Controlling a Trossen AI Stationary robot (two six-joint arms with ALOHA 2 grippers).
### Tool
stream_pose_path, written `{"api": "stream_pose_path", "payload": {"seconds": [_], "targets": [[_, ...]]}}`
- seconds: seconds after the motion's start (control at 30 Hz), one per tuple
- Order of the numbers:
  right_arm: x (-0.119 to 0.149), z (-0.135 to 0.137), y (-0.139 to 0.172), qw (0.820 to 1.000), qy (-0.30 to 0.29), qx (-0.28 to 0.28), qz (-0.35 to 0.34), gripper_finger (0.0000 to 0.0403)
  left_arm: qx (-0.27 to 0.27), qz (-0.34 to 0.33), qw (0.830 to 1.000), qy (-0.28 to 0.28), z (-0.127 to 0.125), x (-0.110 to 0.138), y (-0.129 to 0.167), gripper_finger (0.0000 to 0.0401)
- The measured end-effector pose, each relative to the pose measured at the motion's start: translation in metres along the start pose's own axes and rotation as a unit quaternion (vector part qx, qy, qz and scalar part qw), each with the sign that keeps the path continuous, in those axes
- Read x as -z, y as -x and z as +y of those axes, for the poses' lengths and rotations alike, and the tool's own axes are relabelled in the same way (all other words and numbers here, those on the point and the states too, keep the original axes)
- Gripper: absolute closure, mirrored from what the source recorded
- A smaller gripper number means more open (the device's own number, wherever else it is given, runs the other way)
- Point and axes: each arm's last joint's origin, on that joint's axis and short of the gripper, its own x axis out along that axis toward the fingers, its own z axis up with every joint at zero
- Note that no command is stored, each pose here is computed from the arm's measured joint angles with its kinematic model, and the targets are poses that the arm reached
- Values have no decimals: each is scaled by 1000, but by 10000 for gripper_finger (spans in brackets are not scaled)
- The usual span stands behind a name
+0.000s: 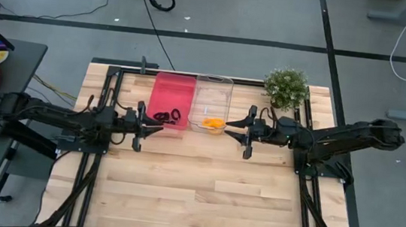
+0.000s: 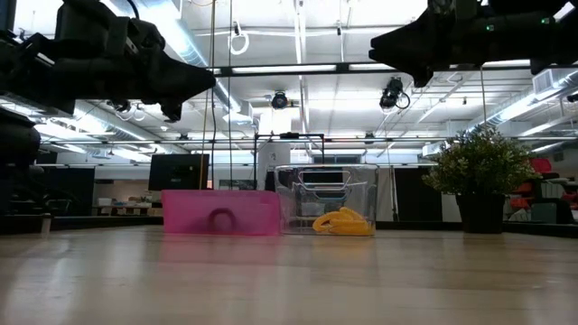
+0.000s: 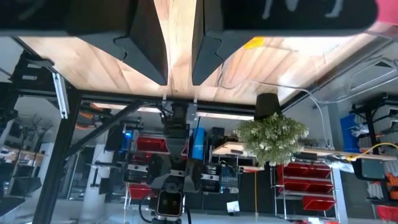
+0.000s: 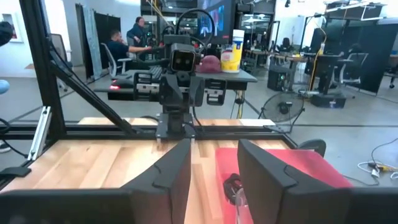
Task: Sort spring keychains
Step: Return to home position
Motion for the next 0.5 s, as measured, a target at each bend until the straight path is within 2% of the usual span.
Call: {"api": "stream_pose_path", "payload": {"seconds": [0.3, 0.4, 0.5], "targets": [[0, -6, 4, 1000, -12, 4, 17, 269, 1, -8, 1000, 0, 0, -4, 4, 325], [-4, -8, 16, 1000, -12, 1, 21, 269, 0, 2, 1000, -2, 1, -5, 11, 325], [-3, -9, 38, 1000, -18, 7, -10, 269, -2, 1, 1000, -6, 2, -10, 24, 325]]}}
